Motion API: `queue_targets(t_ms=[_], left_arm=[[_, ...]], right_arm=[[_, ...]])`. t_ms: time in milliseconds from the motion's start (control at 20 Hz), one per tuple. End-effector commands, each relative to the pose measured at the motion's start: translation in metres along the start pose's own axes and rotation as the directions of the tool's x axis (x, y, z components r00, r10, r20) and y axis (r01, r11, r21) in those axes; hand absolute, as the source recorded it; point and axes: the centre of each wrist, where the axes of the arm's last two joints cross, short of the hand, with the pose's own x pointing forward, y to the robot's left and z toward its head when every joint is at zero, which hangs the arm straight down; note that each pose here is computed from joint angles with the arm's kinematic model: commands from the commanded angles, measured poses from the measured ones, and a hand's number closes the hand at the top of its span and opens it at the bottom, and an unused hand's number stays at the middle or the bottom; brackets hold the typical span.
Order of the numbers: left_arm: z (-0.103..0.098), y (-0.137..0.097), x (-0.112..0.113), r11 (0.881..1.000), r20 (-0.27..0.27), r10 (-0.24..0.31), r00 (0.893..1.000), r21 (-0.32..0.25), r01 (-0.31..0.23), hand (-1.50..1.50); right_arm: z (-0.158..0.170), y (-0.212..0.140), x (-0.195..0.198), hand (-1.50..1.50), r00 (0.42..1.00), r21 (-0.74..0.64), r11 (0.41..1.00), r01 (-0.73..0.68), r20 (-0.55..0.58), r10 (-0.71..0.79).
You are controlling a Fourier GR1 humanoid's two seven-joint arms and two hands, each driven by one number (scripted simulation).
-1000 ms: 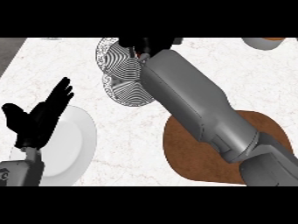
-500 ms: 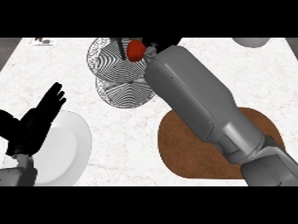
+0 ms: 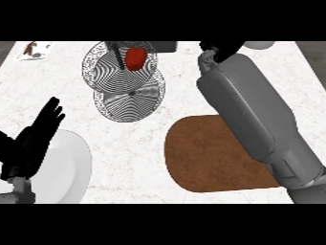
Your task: Pick the bell pepper from the cutting board and place it in the tiered basket
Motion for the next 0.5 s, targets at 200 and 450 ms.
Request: queue_targets(t_ms=[200,450], left_arm=[[0.008,0.028,-0.005,0.999,-0.017,-0.015,1.000,0.033,0.016,0.00],[0.018,0.024,-0.011,1.000,-0.015,0.017,1.000,0.015,-0.016,0.00]], right_arm=[[-0.015,-0.088,-0.002,-1.50,1.000,-0.029,0.999,0.029,0.001,-0.029],[-0.011,-0.157,-0.005,-1.50,1.000,-0.059,0.998,0.002,0.016,-0.001]])
